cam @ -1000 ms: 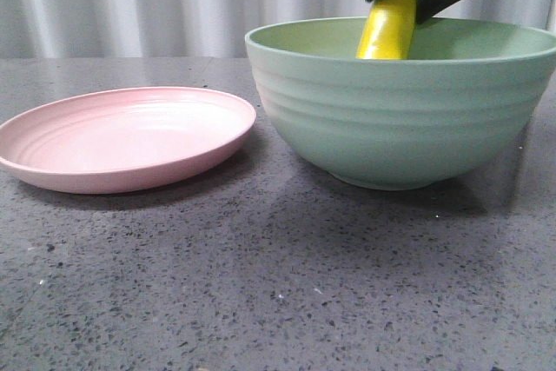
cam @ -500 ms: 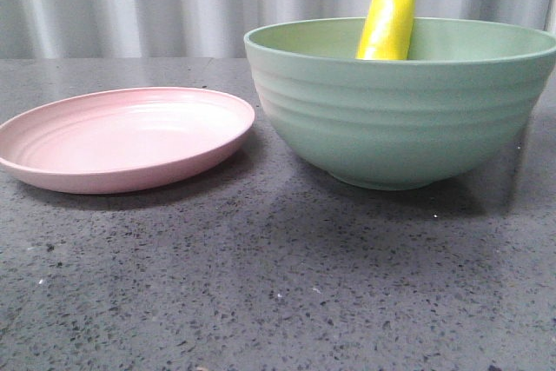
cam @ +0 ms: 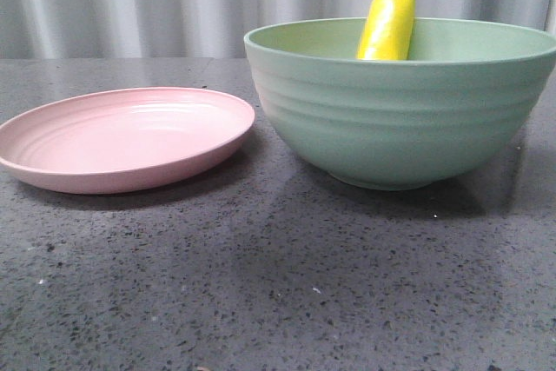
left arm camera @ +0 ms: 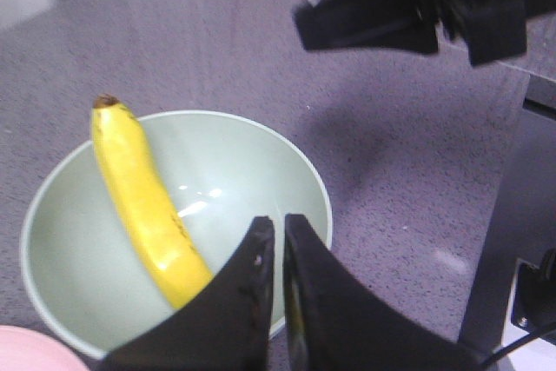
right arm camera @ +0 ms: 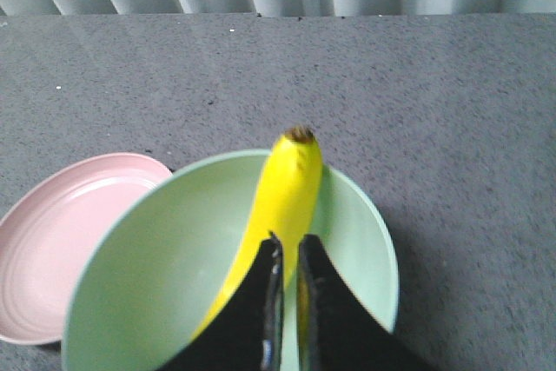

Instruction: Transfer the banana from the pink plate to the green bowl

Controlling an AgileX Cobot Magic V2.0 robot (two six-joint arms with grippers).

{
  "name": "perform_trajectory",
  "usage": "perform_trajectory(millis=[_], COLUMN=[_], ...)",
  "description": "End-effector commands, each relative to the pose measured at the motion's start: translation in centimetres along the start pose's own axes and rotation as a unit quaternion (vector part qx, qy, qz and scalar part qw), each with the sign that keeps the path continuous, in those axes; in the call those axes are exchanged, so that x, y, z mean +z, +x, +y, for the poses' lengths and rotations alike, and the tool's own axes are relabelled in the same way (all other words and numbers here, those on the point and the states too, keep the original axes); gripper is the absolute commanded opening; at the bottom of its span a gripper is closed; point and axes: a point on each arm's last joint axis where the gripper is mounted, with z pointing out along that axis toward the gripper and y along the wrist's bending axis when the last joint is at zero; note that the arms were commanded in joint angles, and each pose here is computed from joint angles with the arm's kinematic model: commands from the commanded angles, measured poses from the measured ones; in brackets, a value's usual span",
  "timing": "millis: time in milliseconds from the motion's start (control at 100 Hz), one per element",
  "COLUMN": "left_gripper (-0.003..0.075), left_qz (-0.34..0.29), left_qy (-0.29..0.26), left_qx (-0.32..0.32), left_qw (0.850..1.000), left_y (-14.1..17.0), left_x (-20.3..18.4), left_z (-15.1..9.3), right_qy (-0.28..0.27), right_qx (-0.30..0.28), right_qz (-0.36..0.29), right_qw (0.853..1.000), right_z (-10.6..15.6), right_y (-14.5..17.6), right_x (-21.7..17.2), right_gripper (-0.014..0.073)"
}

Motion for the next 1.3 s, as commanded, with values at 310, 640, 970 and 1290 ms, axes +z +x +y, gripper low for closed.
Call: perform_trajectory(millis=[310, 640, 970, 1290], left_gripper=[-0.0020, -0.0020, -0.0020, -0.0020], left_qz=[-0.196, -0.228, -0.215, -0.216], left_qy=[-0.050, -0.056, -0.056, -0.056], left_qx=[-0.003, -0.003, -0.006, -0.006], left_qw=[0.979, 0.972, 0.975, 0.975], left_y=[7.7, 14.7, 16.7, 16.7], left_x=[-8.1, -10.8, -10.5, -10.6], left_z=[0.2, 0.4, 0.5, 0.5], right_qy=[0.017, 0.020, 0.019, 0.019], right_qx=[-0.009, -0.010, -0.011, -0.011], right_qz=[-0.164, -0.233, -0.228, -0.228], right_qw=[0.986, 0.972, 0.973, 0.973], right_z=[-1.3, -2.0, -2.0, -2.0], right_y=[7.2, 10.4, 10.6, 10.6], right_x=[-5.1, -6.5, -6.5, -6.5], right_gripper=[-0.0064, -0.0064, -0.0064, -0.0064])
